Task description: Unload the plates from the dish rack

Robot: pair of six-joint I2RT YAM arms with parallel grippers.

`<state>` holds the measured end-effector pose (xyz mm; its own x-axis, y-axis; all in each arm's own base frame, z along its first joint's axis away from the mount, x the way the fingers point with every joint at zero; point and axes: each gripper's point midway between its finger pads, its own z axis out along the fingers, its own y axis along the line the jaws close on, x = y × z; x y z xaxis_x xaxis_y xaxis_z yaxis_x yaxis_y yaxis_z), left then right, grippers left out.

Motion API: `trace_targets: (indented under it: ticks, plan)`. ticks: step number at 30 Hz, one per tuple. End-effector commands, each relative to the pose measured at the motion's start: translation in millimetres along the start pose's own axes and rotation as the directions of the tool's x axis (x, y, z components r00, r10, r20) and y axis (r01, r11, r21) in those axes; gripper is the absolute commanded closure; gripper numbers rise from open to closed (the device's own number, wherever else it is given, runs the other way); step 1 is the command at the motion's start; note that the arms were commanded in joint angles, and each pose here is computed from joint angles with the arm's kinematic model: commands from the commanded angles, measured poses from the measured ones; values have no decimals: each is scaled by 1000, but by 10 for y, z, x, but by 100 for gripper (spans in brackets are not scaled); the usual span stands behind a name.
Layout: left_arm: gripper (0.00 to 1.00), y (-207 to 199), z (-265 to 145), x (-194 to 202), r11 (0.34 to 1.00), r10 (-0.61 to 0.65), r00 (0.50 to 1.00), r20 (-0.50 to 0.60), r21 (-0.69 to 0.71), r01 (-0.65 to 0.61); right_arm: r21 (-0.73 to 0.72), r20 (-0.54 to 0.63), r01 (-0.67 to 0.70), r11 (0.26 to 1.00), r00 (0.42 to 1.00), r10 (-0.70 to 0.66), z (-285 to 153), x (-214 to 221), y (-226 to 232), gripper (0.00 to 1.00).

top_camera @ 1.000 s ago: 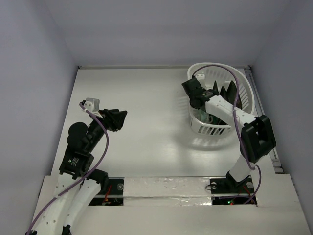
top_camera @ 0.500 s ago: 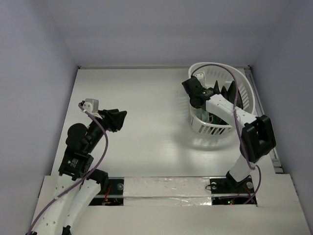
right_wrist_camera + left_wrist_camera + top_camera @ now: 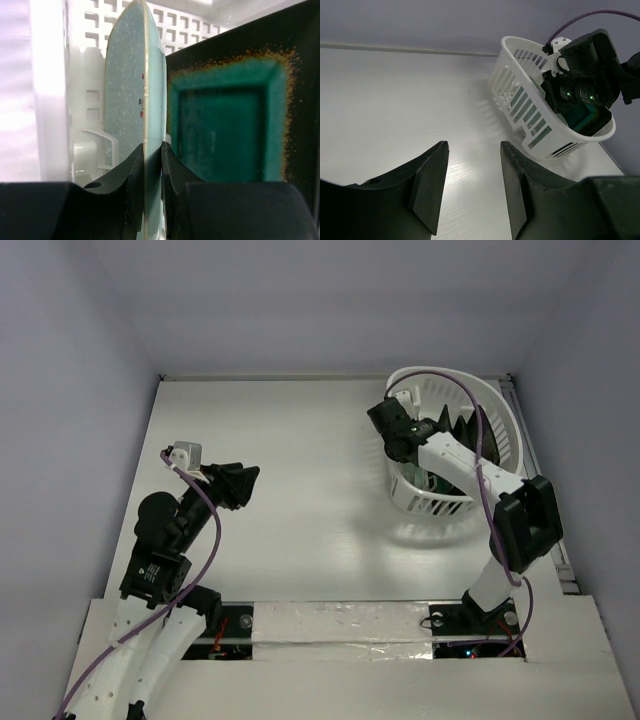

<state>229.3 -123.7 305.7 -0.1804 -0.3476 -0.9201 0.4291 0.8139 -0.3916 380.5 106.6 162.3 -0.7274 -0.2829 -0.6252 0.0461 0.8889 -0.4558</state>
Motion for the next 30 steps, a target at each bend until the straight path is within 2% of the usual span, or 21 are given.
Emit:
trace_targets:
  ticks: [1, 5, 11, 14, 25, 30]
  plan:
    - [57, -100, -28, -193, 999, 6, 998, 61, 35, -9, 49, 226, -155, 987, 964, 140, -428, -708, -333, 100]
    - [57, -101, -22, -185, 999, 8, 998, 57, 36, -10, 37, 271, -154, 987, 953, 139, -516, -843, -345, 100]
    - [57, -98, -19, -178, 999, 6, 999, 54, 35, -7, 60, 264, -121, 991, 959, 101, -506, -863, -312, 100]
    - [57, -96, -16, -175, 999, 5, 999, 52, 34, -7, 58, 288, -165, 985, 947, 142, -611, -938, -408, 100]
    - [57, -85, -17, -184, 1000, 5, 998, 55, 27, -7, -62, 458, -358, 932, 819, 345, -1598, -1369, -1031, 100]
    - [57, -70, -7, -174, 1000, 6, 999, 52, 21, -7, -269, 495, -378, 886, 735, 464, -1999, -1550, -1031, 100]
